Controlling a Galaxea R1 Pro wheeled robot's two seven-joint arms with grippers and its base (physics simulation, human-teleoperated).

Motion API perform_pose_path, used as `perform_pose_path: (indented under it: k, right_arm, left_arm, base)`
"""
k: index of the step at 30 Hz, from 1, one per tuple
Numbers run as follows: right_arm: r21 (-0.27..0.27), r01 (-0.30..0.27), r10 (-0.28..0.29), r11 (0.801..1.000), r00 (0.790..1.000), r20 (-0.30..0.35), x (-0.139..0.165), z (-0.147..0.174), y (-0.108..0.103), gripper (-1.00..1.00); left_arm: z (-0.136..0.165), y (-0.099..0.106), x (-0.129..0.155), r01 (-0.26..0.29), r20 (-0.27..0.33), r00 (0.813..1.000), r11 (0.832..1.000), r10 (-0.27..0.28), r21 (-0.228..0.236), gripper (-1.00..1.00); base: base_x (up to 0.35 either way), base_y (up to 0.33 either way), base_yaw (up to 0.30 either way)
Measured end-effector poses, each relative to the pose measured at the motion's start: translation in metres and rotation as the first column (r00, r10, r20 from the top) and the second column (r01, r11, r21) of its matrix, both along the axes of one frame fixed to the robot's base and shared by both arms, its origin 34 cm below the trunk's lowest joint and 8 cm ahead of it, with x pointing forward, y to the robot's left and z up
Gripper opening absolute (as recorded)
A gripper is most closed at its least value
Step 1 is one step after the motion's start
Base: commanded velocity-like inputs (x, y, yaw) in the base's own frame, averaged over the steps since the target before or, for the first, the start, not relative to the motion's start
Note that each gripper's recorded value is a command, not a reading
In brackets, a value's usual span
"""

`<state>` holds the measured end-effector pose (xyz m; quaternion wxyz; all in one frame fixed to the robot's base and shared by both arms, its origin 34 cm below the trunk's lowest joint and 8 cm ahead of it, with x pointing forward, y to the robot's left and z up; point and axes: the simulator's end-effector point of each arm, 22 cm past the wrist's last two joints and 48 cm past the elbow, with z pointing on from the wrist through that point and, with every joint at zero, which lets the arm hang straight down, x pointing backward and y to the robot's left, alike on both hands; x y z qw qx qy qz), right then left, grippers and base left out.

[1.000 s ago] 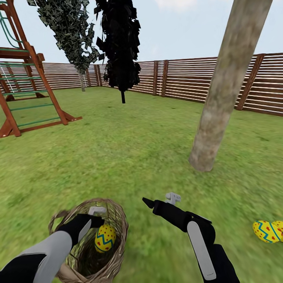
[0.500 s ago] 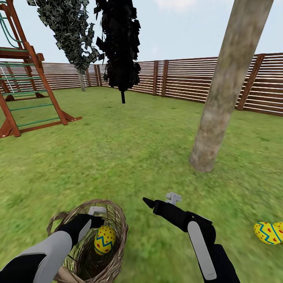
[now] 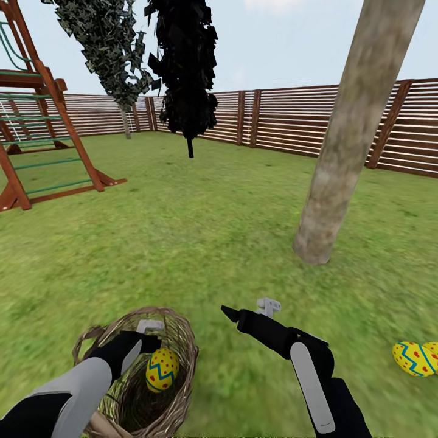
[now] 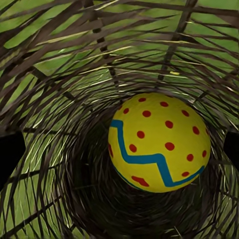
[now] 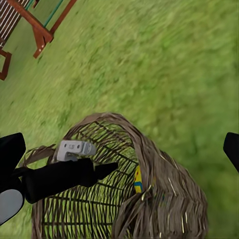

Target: Take the three Easter eggs out of the wicker basket on the lawn in the garden, then place them on the lawn next to a single tree (choose any tree) so that all three eggs are next to the same tree and none are left in the basket.

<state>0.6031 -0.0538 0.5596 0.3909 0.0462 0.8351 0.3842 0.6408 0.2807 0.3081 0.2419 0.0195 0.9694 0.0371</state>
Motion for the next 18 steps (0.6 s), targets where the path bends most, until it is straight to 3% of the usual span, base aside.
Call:
perform_pose_path:
  k: [18]
  right_arm:
    - [0.001,0.001,-0.001,1.0,0.998,-0.07,-0.004,-0.055,0.0,1.0]
  left_arm:
    - [-0.057,-0.002,-0.021,0.005,-0.063,0.998,1.0,-0.005,0.001,1.0]
  base:
    - [0.0,0.0,0.0]
